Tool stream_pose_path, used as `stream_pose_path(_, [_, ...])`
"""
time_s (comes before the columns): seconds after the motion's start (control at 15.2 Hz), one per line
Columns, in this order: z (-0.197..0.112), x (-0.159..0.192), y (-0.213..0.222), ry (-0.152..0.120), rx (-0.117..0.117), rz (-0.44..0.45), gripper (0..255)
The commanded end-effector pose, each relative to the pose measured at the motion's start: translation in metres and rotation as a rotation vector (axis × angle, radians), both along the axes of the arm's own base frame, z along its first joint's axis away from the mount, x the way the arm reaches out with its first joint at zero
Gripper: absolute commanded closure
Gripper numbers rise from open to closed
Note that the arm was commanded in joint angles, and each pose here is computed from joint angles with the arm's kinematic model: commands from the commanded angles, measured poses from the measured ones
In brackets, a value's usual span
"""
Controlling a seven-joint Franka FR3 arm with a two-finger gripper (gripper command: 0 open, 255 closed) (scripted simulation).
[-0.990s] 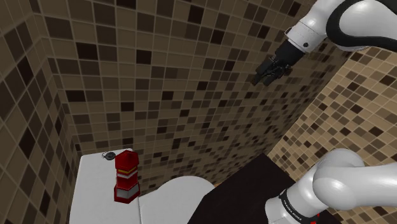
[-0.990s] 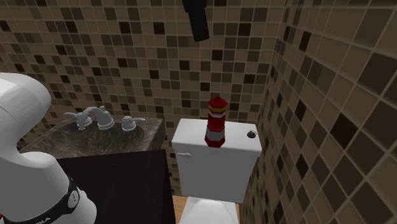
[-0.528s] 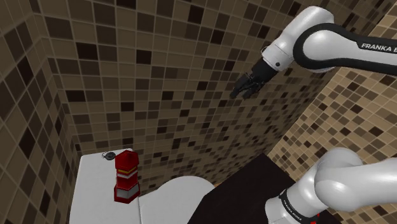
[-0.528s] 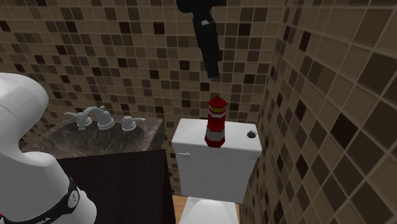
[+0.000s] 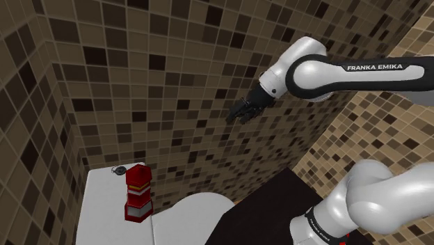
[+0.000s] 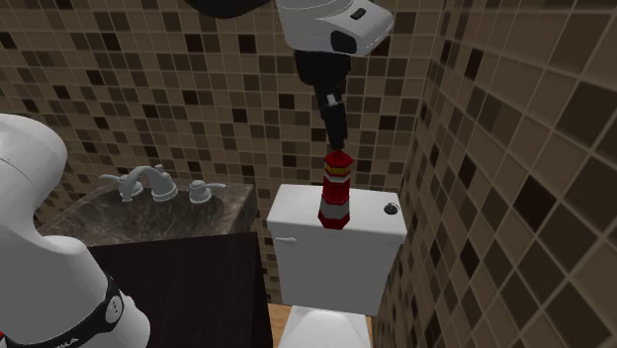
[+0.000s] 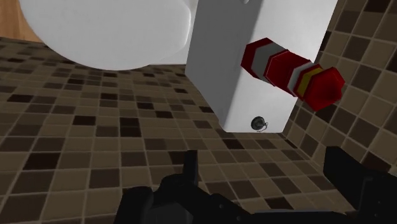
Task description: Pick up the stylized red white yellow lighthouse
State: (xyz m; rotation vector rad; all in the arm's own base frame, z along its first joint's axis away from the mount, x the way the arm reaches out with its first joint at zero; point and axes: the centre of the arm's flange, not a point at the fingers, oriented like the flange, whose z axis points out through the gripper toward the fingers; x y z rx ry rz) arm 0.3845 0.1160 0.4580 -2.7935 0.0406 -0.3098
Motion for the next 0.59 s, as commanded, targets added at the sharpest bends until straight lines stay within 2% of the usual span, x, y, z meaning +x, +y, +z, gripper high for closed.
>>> stream_pose_path(0.0, [-0.018, 0.009, 0.013, -0.003, 0.027, 0.007, 0])
stream_pose_path(0.53, [-0.089, 0.039, 0.077, -0.004, 0.133, 0.046, 0])
